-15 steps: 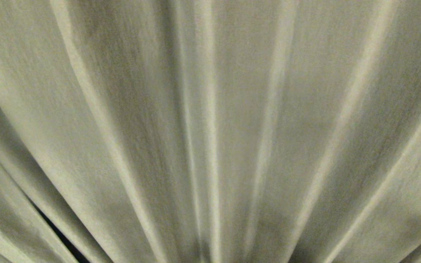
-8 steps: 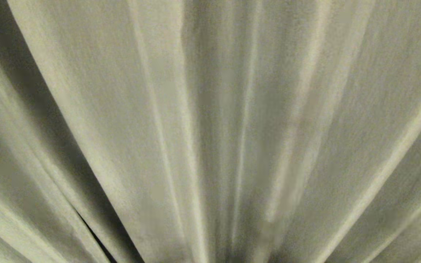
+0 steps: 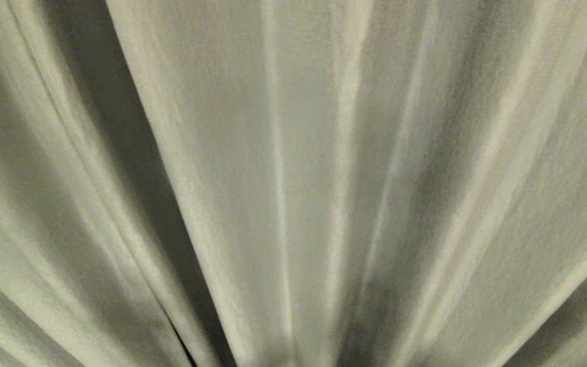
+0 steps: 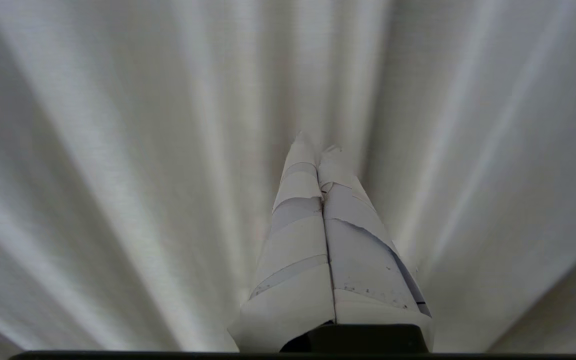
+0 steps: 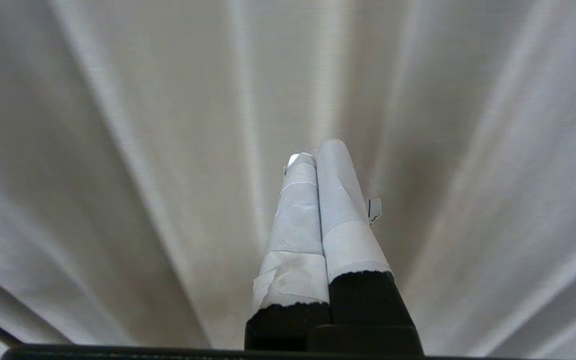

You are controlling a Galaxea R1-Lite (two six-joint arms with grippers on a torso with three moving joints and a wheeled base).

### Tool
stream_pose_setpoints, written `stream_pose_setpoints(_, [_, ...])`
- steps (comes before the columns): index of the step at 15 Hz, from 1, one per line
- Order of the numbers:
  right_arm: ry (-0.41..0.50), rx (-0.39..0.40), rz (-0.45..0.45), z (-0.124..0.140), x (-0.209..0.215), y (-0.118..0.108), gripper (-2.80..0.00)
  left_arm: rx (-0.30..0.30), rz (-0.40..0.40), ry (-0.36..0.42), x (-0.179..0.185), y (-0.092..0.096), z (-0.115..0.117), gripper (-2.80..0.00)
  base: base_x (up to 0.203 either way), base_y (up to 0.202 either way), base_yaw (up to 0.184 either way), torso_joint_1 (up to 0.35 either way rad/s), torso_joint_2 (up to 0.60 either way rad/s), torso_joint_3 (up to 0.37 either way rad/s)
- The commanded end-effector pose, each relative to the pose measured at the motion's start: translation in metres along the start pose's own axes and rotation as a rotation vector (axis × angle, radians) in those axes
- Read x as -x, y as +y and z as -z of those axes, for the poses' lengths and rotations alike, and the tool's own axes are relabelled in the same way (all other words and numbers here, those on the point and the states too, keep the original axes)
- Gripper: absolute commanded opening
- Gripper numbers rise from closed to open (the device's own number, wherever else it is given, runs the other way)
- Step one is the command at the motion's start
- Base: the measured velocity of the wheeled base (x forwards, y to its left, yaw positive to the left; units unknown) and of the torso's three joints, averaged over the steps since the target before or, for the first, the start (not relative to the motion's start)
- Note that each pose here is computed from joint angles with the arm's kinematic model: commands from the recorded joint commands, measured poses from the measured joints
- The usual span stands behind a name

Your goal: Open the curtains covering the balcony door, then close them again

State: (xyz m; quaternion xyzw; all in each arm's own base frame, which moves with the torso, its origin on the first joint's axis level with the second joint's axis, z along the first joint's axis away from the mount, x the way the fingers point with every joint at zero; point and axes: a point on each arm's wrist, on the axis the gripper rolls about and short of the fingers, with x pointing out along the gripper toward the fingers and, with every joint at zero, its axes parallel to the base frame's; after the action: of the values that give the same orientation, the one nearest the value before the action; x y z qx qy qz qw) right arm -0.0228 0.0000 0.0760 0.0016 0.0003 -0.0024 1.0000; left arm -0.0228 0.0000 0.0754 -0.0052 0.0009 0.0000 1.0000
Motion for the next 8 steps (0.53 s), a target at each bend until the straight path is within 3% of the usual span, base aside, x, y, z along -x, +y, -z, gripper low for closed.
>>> stream_pose_setpoints(1, [-0.001, 0.0, 0.0, 0.0, 0.0, 0.0, -2.8, 0.0, 0.0, 0.0, 0.0, 0.0, 0.0, -2.8, 0.0, 0.189, -0.003, 0.007, 0.0, 0.002])
stream_pose_setpoints(8, [-0.001, 0.0, 0.0, 0.0, 0.0, 0.0, -2.8, 0.0, 0.0, 0.0, 0.0, 0.0, 0.0, -2.8, 0.0, 0.191, 0.0, 0.001, 0.0, 0.003])
